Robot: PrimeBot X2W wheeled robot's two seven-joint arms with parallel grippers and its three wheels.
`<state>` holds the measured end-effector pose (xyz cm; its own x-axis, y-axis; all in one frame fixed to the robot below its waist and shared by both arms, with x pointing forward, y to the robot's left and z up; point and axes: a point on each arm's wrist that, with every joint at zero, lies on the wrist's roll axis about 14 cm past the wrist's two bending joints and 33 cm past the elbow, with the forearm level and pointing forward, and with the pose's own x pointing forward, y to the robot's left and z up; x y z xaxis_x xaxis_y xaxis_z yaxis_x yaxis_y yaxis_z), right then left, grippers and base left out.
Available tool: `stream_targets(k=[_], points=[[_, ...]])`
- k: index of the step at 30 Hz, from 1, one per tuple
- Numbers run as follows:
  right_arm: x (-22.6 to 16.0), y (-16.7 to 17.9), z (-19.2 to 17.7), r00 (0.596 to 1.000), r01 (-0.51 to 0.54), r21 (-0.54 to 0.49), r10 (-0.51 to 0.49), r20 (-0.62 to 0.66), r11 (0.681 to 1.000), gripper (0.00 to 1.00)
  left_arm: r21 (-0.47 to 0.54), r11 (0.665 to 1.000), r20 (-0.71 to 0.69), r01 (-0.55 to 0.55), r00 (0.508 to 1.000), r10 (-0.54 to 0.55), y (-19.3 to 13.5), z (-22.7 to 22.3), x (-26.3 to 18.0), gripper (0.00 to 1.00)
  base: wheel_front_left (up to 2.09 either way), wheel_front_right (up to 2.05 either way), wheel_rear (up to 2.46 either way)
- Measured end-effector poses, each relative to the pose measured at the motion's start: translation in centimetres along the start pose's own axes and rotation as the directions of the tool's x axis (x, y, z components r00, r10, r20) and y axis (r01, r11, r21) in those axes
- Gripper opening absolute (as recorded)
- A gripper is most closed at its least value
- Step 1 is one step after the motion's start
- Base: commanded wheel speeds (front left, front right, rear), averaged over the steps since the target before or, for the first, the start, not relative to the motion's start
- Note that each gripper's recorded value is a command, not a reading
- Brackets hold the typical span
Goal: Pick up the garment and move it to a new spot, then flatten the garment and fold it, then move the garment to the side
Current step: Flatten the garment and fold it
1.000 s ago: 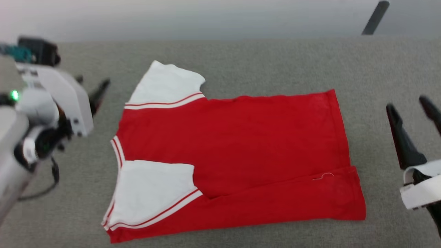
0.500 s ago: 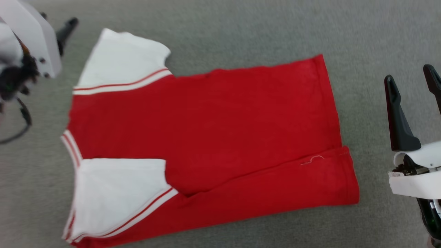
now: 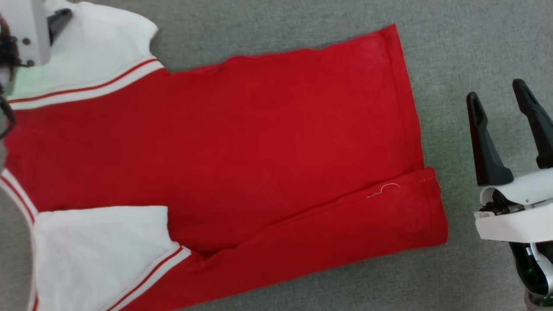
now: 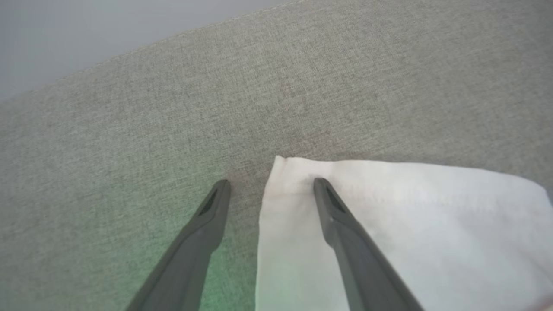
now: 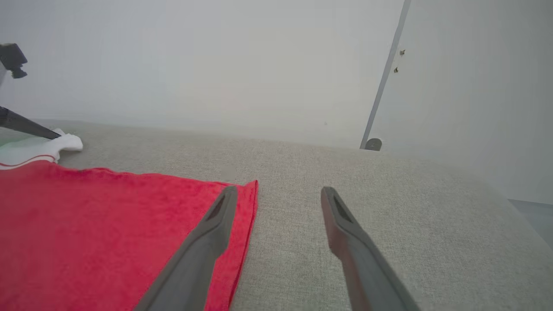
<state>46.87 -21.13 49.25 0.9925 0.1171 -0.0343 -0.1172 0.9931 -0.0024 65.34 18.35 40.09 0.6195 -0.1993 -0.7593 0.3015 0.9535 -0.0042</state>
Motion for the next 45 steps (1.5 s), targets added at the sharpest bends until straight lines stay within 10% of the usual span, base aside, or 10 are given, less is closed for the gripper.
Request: stream_targets(k=[8, 14, 16, 28, 45], points=[[-0.1, -0.2, -1.6, 0.998, 0.003, 0.018, -0.002, -0.067, 1.000, 1.00, -0.085, 0.996, -0.109, 0.013, 0.994, -0.022, -0.1, -1.1, 1.5, 1.00, 0.00, 0.00, 0.00], [0.1, 0.0, -1.8, 0.995, -0.006, 0.038, 0.010, -0.097, 0.999, 1.00, -0.121, 0.992, -0.185, 0.035, 0.981, -0.057, -1.1, -1.8, 1.4, 0.38, 0.00, 0.00, 0.00], [0.0, 0.3, -2.2, 0.992, -0.015, 0.053, 0.021, -0.121, 0.999, 1.00, -0.132, 0.990, -0.206, 0.041, 0.976, -0.068, -1.4, -2.0, 1.4, 0.00, 0.00, 0.00, 0.00], [2.8, 1.3, -2.6, 0.939, -0.082, 0.090, 0.107, -0.326, 0.993, 1.00, -0.137, 0.989, -0.191, 0.063, 0.978, -0.088, -2.2, -1.8, 1.3, 0.00, 0.00, 0.00, 0.00], [8.6, 3.2, -7.6, 0.699, -0.199, 0.068, 0.190, -0.689, 0.978, 1.00, -0.150, 0.986, -0.163, 0.074, 0.982, -0.098, -2.1, -1.7, 1.0, 0.00, 0.00, 0.00, 0.00]])
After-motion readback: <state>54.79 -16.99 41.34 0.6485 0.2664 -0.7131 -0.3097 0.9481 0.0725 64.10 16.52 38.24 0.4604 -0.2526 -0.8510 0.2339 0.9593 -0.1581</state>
